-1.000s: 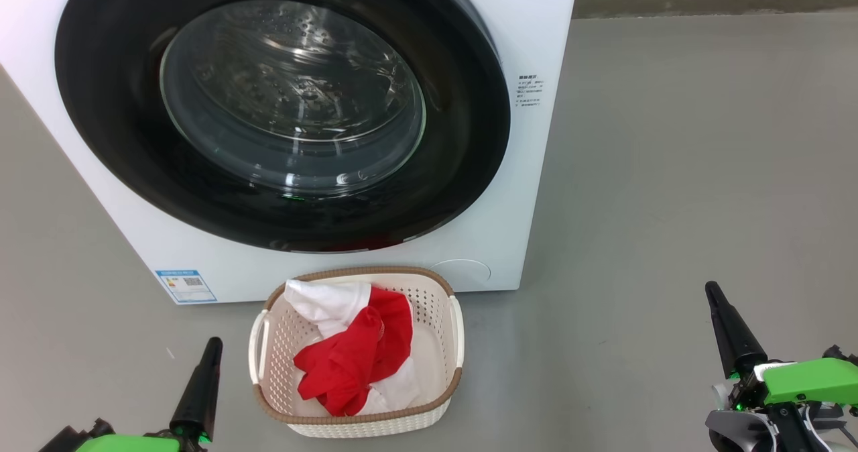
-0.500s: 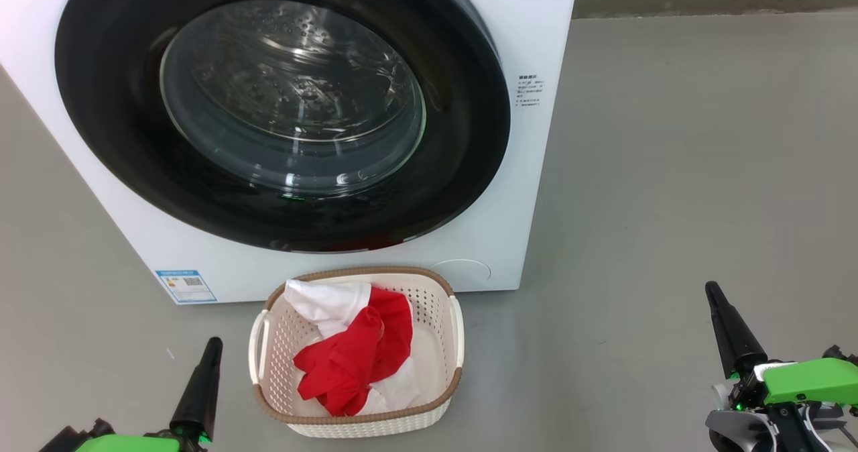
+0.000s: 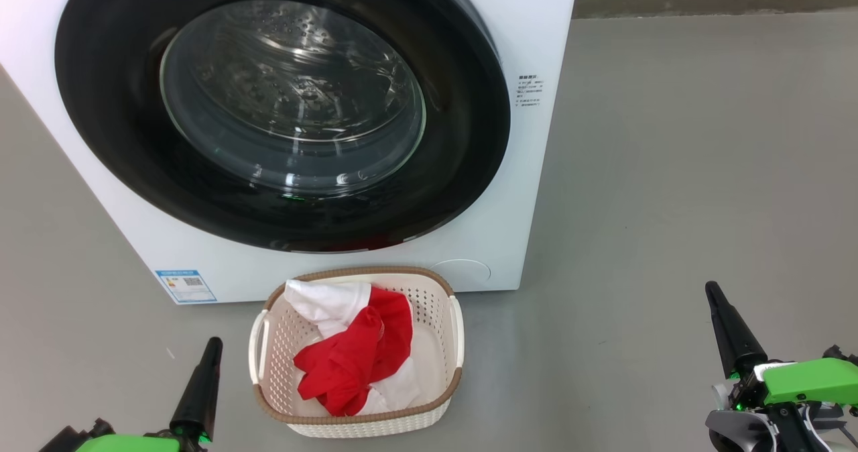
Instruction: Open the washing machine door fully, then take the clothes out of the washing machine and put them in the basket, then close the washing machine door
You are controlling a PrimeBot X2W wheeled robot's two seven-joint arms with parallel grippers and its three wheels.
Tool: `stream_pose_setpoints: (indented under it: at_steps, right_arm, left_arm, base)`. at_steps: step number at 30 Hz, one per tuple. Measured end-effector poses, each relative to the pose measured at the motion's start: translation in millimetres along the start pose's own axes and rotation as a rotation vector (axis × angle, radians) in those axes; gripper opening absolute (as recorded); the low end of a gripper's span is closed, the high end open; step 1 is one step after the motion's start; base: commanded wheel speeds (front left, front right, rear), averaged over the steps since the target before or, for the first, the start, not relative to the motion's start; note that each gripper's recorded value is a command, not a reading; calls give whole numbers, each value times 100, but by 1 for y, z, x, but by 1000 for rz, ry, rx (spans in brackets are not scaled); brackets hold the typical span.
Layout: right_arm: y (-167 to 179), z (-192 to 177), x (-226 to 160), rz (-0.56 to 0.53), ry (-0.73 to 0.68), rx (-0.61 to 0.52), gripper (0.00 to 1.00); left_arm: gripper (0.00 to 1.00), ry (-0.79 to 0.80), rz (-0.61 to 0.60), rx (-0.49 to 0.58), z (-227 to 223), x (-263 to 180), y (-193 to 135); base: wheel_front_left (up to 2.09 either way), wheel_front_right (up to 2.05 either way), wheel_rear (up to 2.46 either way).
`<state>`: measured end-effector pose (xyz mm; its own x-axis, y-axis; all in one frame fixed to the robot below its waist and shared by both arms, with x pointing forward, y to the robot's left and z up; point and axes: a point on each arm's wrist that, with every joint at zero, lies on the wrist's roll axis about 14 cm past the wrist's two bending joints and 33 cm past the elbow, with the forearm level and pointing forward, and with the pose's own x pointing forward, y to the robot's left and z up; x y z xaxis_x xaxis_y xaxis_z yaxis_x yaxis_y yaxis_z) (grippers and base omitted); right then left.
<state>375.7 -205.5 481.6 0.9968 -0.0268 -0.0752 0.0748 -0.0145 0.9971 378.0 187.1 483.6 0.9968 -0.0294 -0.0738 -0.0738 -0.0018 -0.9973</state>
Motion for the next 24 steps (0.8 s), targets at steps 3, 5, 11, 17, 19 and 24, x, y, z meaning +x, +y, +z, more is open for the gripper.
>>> stream_pose_setpoints:
  at_steps: [3, 5, 11, 17, 19, 24]
  right_arm:
    - [0, 0, 0, 0, 0, 0, 0]
    - [0, 0, 0, 0, 0, 0, 0]
    - [0, 0, 0, 0, 0, 0, 0]
    - [0, 0, 0, 0, 0, 0, 0]
    - [0, 0, 0, 0, 0, 0, 0]
    - [0, 0, 0, 0, 0, 0, 0]
  left_arm:
    - [0, 0, 0, 0, 0, 0, 0]
    - [0, 0, 0, 0, 0, 0, 0]
    - [0, 0, 0, 0, 0, 0, 0]
    - [0, 0, 0, 0, 0, 0, 0]
    - [0, 0, 0, 0, 0, 0, 0]
    - [0, 0, 0, 0, 0, 0, 0]
  base:
    - [0, 0, 0]
    - [0, 0, 0]
    - [0, 0, 0]
    - [0, 0, 0]
    - [0, 0, 0]
    - [0, 0, 0]
